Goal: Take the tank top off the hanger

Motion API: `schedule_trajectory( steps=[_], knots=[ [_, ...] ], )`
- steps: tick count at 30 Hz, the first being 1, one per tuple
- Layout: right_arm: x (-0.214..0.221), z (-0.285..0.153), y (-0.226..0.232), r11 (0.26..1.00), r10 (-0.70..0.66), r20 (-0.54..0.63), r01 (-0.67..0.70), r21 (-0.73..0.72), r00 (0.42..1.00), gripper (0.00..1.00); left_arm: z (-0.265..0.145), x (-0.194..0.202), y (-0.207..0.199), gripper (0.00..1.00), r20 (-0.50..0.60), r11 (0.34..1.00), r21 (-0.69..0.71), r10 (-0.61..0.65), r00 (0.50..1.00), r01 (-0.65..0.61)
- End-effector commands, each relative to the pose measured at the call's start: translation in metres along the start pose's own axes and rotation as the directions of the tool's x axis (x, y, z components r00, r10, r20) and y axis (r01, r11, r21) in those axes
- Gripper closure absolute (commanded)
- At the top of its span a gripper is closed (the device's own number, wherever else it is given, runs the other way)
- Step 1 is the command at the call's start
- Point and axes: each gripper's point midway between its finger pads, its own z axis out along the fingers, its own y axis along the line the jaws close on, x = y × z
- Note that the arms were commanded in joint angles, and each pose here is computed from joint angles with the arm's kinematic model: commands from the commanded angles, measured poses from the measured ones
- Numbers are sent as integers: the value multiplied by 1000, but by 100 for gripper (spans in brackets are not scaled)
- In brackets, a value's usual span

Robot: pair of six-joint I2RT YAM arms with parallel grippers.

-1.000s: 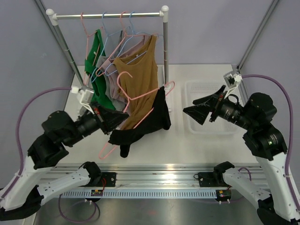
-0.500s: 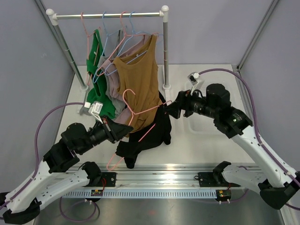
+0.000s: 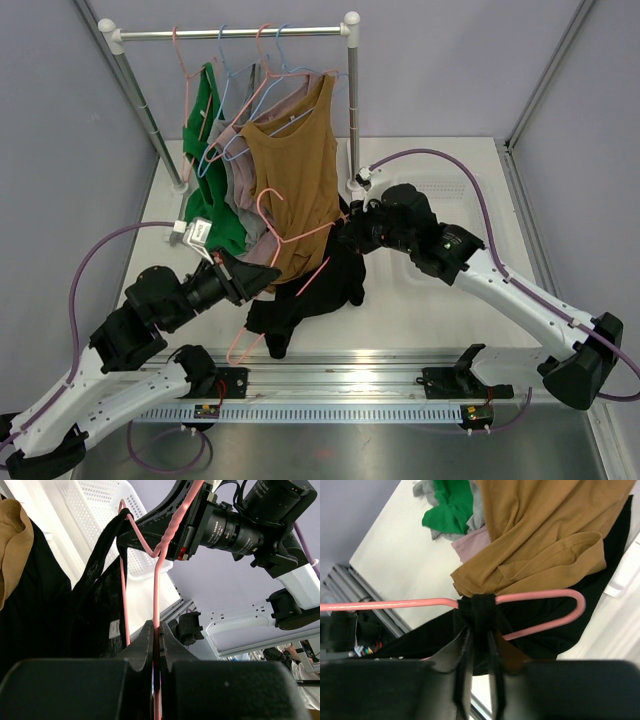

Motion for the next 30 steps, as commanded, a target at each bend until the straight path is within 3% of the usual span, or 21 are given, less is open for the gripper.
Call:
schedule_trajectory(
  steps=[1, 3, 6, 7, 12, 17, 20, 25, 28, 30],
  knots=[
    [-27, -1, -2, 999, -34, 109, 30, 36, 993, 81, -3, -18, -11, 100, 82, 999, 37, -5, 997, 2],
    [-28, -2, -8, 997, -39, 117, 31, 75, 992, 95, -4, -19, -9, 100, 86, 1000, 27, -1, 996, -1],
    [-32, -7, -16, 992, -48, 133, 32, 121, 990, 94, -6, -18, 1, 100, 86, 1000, -26, 19, 996, -17],
    [-32, -9, -18, 991, -53, 139, 35, 130, 989, 100, -6, -18, 4, 100, 85, 999, -39, 33, 996, -30],
    [-41, -18, -61, 929, -106, 159, 41, 368, 982, 100, -8, 3, -1, 100, -37, 993, 16, 121, 992, -120],
    [-43, -19, -107, 841, -82, 123, 2, 541, 989, 100, -19, 11, -16, 100, -46, 981, 131, 151, 987, -144],
    [-39, -16, -114, 836, -39, 112, -29, 547, 993, 100, -29, 10, -28, 100, -40, 968, 194, 170, 985, -159],
    [-40, -36, -96, 881, -1, 147, -68, 469, 989, 100, -37, -7, -41, 100, 43, 954, 224, 195, 980, -199],
    [-39, -53, -54, 964, 36, 169, -78, 253, 985, 100, -34, -27, -57, 100, 149, 932, 270, 209, 966, -243],
    [-33, -70, -7, 998, 61, 167, -62, -1, 984, 100, -25, -42, -73, 100, 229, 902, 311, 236, 945, -300]
  ],
)
